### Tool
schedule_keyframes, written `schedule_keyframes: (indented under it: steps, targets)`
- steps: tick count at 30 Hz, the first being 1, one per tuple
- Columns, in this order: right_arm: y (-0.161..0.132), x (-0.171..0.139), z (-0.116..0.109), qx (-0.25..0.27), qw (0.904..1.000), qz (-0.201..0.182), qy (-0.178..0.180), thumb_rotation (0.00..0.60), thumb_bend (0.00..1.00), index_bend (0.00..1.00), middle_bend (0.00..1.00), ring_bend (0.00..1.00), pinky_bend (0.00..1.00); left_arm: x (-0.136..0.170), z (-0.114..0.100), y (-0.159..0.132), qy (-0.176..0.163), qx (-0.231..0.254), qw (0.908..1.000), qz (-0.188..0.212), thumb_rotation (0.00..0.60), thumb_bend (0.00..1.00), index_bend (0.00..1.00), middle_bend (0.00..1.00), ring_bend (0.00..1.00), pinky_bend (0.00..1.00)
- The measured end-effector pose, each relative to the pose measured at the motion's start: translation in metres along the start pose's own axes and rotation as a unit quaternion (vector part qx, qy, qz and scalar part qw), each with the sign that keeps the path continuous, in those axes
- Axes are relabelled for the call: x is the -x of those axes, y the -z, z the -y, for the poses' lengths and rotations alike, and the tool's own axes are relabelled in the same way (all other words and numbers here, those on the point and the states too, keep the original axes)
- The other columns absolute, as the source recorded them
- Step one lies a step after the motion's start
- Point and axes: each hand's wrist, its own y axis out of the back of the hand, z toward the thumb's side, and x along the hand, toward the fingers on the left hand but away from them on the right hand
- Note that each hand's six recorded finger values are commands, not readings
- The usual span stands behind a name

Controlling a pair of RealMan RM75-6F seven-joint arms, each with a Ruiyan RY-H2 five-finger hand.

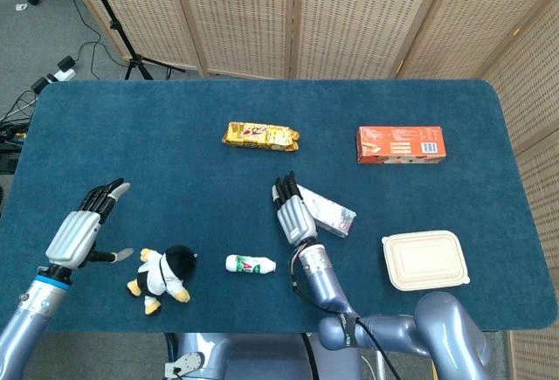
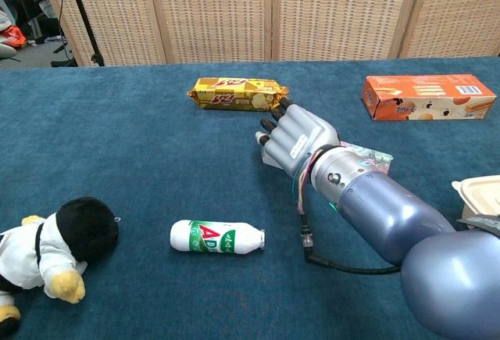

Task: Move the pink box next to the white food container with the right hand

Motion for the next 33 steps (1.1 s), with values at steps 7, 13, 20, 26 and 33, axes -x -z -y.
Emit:
schedule_keyframes:
  steps: [7,13,20,26,33]
  targets:
    - [0.01,0.005,0.009,-0.007,0.9999,0.008,-0.002,0.6,0.9,0.04,0.0,0.0,0.0,0.0,0.002,-0.001,0.002,-0.003,1.0,0.001,0.6,0.0,0.0,0.0,0.0,0.0]
    - [0.018,0.007,0.017,-0.01,0.9998,0.014,-0.008,0.6,0.9,0.04,0.0,0.0,0.0,0.0,0.003,-0.001,0.004,-0.005,1.0,0.0,0.6,0.0,0.0,0.0,0.0,0.0]
    - [0.031,0.01,0.031,-0.013,0.9995,0.024,-0.017,0.6,0.9,0.04,0.0,0.0,0.0,0.0,0.005,-0.001,0.008,-0.006,1.0,-0.001,0.6,0.0,0.0,0.0,0.0,0.0]
    - [0.042,0.011,0.039,-0.016,0.9991,0.034,-0.022,0.6,0.9,0.04,0.0,0.0,0.0,-0.001,0.006,-0.001,0.009,-0.007,0.9999,-0.001,0.6,0.0,0.0,0.0,0.0,0.0]
    - [0.05,0.01,0.048,-0.017,0.9986,0.04,-0.03,0.6,0.9,0.04,0.0,0.0,0.0,-0.001,0.006,-0.001,0.008,-0.008,0.9999,-0.001,0.6,0.0,0.0,0.0,0.0,0.0]
